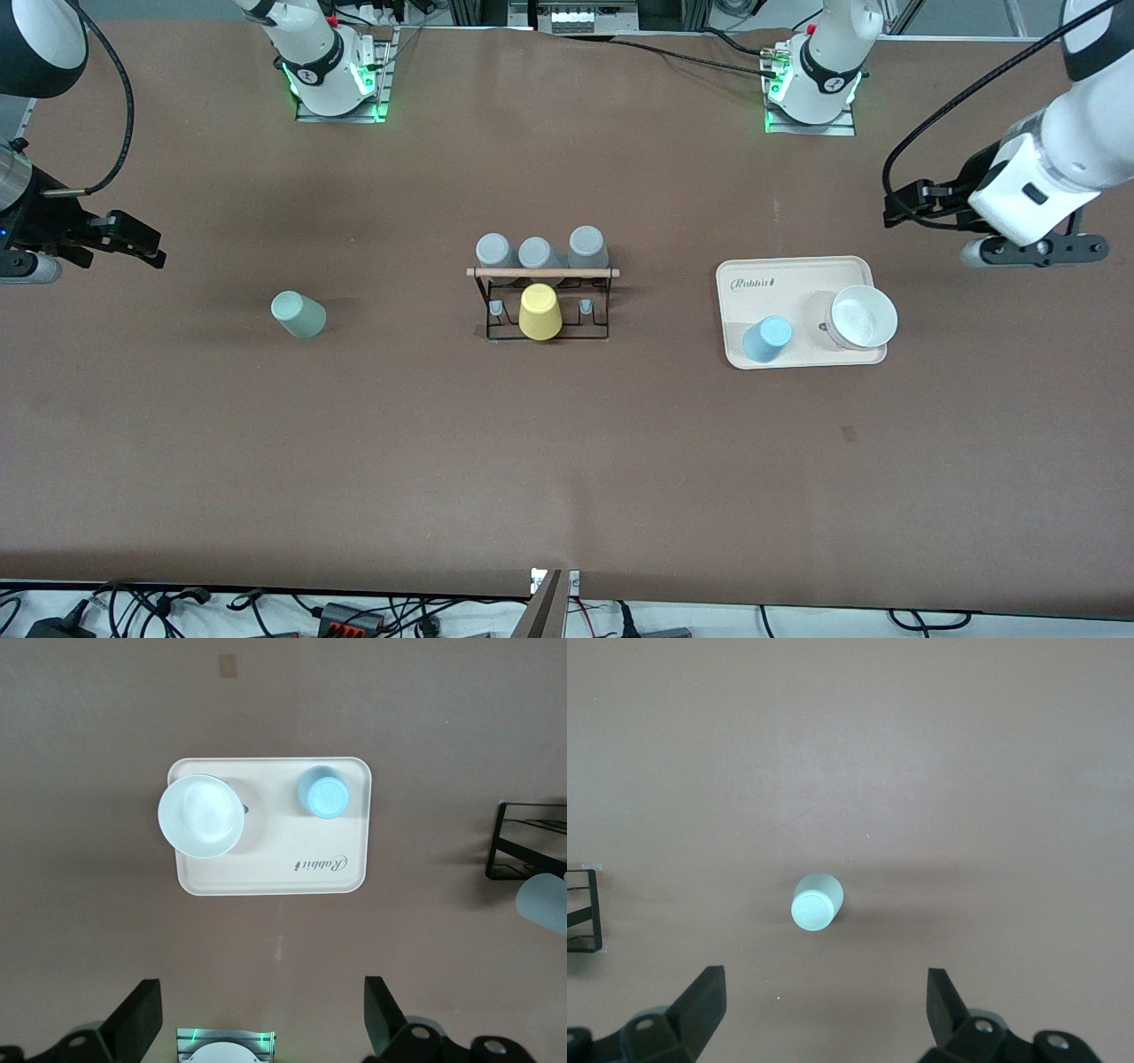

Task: Hang scattered cups on rack with three cups
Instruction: 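Move the left gripper over the light-blue cup on the tray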

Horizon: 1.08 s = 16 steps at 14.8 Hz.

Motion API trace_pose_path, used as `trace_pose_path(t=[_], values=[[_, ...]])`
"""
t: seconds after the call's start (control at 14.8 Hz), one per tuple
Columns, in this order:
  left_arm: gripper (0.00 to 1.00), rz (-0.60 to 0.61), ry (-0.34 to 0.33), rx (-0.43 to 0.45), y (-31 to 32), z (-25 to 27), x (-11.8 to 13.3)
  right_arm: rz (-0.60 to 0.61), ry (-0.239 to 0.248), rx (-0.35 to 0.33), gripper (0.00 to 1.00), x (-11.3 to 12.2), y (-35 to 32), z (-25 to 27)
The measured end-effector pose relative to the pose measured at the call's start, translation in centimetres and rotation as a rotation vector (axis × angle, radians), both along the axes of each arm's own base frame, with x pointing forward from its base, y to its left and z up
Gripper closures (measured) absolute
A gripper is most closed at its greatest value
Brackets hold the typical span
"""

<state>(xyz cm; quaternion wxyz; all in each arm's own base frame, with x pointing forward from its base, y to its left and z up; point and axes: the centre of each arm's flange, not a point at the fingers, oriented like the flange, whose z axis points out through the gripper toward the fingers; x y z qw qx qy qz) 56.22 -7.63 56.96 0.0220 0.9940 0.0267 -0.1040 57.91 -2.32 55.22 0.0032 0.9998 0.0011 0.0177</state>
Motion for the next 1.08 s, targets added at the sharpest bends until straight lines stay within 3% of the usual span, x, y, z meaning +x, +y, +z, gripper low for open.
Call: trace_pose_path(t=[0.34, 0.74, 1.08], values=[[0.0, -0.048, 0.067, -0.021, -3.6, -4.9, 1.6, 0.003, 0.019, 0.001, 0.0, 0.1, 0.2, -0.9], [0.0, -0.068, 0.152, -0.024, -6.5, -18.9, 5.8, 0.005, 0.033, 0.001, 0.0, 0.4, 0.2, -1.7], [0.0, -0.067, 0.173, -0.025, -7.3, -26.3, 6.4, 0.005, 0.038, 0.001, 0.0, 0.5, 0.3, -2.1]])
